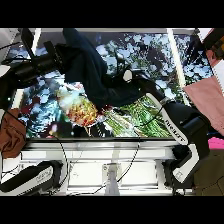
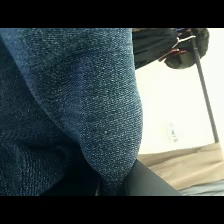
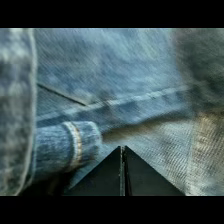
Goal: Fold the clothes and pants, and hang the long-sleeved shirts on hangers.
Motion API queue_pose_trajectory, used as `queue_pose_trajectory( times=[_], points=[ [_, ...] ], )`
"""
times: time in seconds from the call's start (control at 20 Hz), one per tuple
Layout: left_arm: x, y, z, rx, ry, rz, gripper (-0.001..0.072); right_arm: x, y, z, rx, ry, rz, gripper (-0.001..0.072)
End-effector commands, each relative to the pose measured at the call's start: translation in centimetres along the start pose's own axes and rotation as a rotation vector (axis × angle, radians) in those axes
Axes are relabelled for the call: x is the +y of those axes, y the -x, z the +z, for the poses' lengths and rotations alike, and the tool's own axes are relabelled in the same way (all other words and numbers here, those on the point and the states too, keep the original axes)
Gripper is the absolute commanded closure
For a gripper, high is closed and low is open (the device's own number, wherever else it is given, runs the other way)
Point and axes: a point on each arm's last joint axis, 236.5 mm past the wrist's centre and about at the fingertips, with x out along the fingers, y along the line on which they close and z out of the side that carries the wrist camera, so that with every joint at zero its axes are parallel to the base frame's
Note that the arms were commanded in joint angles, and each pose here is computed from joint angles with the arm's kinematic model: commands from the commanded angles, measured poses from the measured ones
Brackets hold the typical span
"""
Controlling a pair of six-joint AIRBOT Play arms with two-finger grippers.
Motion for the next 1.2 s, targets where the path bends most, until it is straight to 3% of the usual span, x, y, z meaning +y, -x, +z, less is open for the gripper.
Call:
queue_pose_trajectory(
  times=[0.0,0.25,0.45,0.8,1.05,1.15],
  points=[
    [1.3,-1.0,0.0,-0.048,0.039,0.036,0.0681,2.5,-1.4,-3.7,0.095,0.087,0.019,0.0678],
    [7.3,-1.1,-0.7,-0.102,0.101,0.169,0.0681,-2.3,-0.5,-5.1,0.195,0.246,-0.139,0.0678],
    [11.4,-0.5,-1.7,-0.129,0.180,0.252,0.0681,-8.0,2.3,-3.2,0.227,0.164,-0.217,0.0677],
    [13.7,-4.8,-4.8,-0.161,0.188,0.330,0.0681,-11.9,11.4,4.2,0.024,0.060,-0.245,0.0678],
    [16.2,-8.0,-5.6,-0.340,0.462,0.346,0.0680,-13.0,18.5,7.7,-0.123,0.047,-0.272,0.0677],
    [15.8,-9.6,-6.7,-0.301,0.452,0.338,0.0679,-13.6,20.4,8.5,-0.159,0.040,-0.286,0.0678]
  ],
)
